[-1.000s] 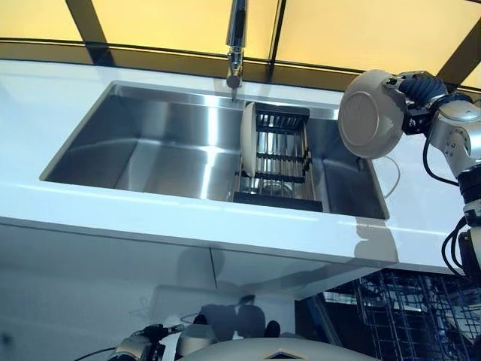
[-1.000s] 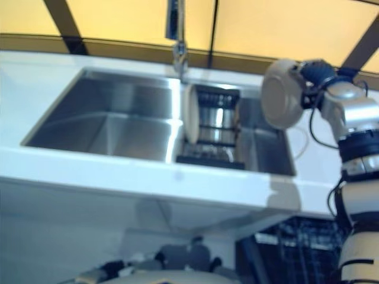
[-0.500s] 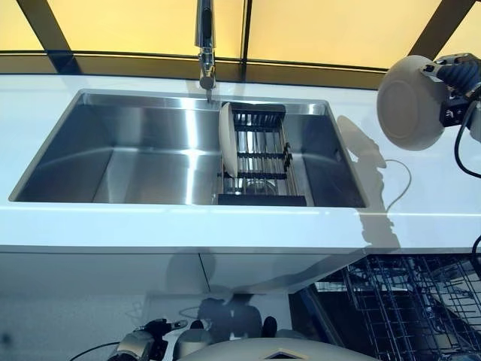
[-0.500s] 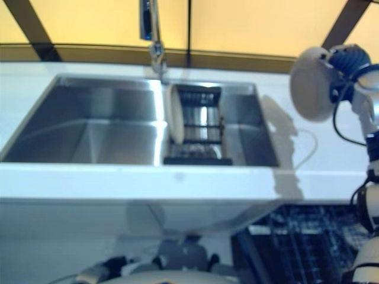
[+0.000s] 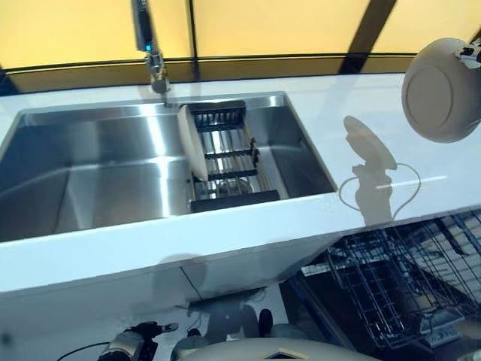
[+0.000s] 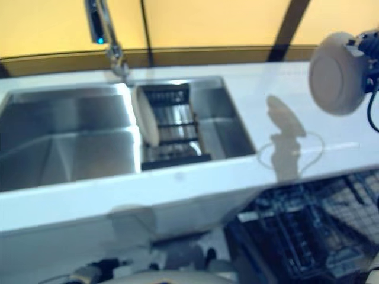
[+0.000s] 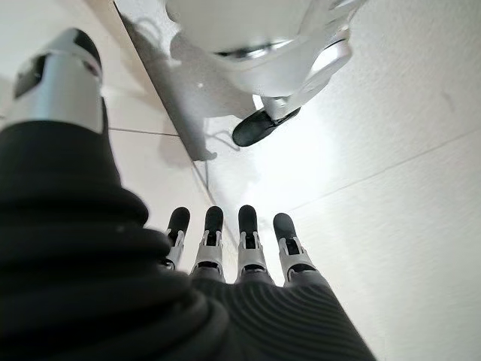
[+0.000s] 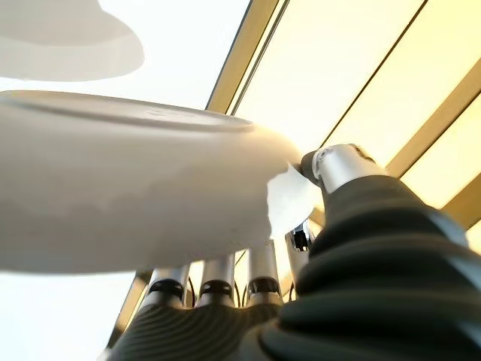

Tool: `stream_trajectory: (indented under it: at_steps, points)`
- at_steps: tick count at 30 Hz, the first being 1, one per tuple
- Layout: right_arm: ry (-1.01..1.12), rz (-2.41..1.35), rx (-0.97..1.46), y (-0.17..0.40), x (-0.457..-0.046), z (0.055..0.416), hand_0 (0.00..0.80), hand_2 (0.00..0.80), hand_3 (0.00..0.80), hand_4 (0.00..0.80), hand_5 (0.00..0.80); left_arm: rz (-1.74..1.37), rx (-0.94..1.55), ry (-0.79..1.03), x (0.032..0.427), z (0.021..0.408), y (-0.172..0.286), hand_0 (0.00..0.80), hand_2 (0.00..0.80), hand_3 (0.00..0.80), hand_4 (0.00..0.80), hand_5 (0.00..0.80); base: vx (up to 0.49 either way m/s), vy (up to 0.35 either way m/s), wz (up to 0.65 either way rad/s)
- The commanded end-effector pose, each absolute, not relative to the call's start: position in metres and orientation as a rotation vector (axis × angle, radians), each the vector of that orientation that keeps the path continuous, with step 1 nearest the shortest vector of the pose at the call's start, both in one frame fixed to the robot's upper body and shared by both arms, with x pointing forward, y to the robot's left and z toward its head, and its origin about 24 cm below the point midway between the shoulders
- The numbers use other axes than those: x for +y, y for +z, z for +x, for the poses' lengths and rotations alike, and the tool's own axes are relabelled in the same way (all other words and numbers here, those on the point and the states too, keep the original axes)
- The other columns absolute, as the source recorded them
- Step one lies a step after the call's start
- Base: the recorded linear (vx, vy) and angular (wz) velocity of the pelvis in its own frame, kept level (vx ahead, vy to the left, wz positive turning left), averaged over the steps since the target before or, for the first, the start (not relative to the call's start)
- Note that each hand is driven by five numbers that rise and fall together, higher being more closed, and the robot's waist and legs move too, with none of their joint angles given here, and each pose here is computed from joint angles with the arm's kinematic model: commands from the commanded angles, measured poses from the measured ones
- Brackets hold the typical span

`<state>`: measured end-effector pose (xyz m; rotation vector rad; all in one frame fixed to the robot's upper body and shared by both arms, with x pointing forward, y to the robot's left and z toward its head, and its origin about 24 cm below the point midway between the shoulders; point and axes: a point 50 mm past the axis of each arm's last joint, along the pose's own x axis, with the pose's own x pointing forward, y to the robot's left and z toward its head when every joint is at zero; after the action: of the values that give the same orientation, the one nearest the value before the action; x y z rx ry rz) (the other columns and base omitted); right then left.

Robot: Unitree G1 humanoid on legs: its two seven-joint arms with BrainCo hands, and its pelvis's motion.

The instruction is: Take plates into dishwasher

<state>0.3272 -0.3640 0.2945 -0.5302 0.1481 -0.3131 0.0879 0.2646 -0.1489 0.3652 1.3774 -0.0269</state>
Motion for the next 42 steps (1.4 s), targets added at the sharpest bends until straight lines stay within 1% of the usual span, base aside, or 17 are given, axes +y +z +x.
stream_trajectory:
  at_steps: [1,5,14,21,35,42]
  points:
    - [-0.364,-0.564,0.058,0.324,-0.373,0.312,0.8,0.8,0.8,0.8,0.8,0.473,1.386,-0.015,0.29,0.093,-0.141,0.0,0.0,0.0,0.0,0.0,-0.015,-0.025,-0.14]
    - [-0.381,-0.554,0.095,0.316,-0.389,0.3,0.8,0.8,0.8,0.8,0.8,0.468,1.378,-0.008,0.293,0.092,-0.141,0.0,0.0,0.0,0.0,0.0,-0.013,-0.033,-0.2]
    - [-0.39,-0.533,0.165,0.295,-0.414,0.277,0.8,0.8,0.8,0.8,0.8,0.349,1.392,0.098,0.296,0.083,-0.143,0.0,0.0,0.0,0.0,0.0,-0.006,-0.043,-0.14]
    - [-0.377,-0.519,0.208,0.272,-0.424,0.263,0.8,0.8,0.8,0.8,0.8,0.328,1.385,0.12,0.298,0.077,-0.143,0.0,0.0,0.0,0.0,0.0,-0.007,-0.022,-0.05]
    - [-0.295,-0.562,0.3,0.218,-0.428,0.241,0.8,0.8,0.8,0.8,0.8,0.331,1.358,0.128,0.303,0.078,-0.141,0.0,0.0,0.0,0.0,0.0,-0.009,-0.013,-0.04]
    - [-0.209,-0.543,0.321,0.184,-0.414,0.242,0.8,0.8,0.8,0.8,0.8,0.332,1.356,0.121,0.303,0.078,-0.141,0.0,0.0,0.0,0.0,0.0,0.0,0.0,0.0]
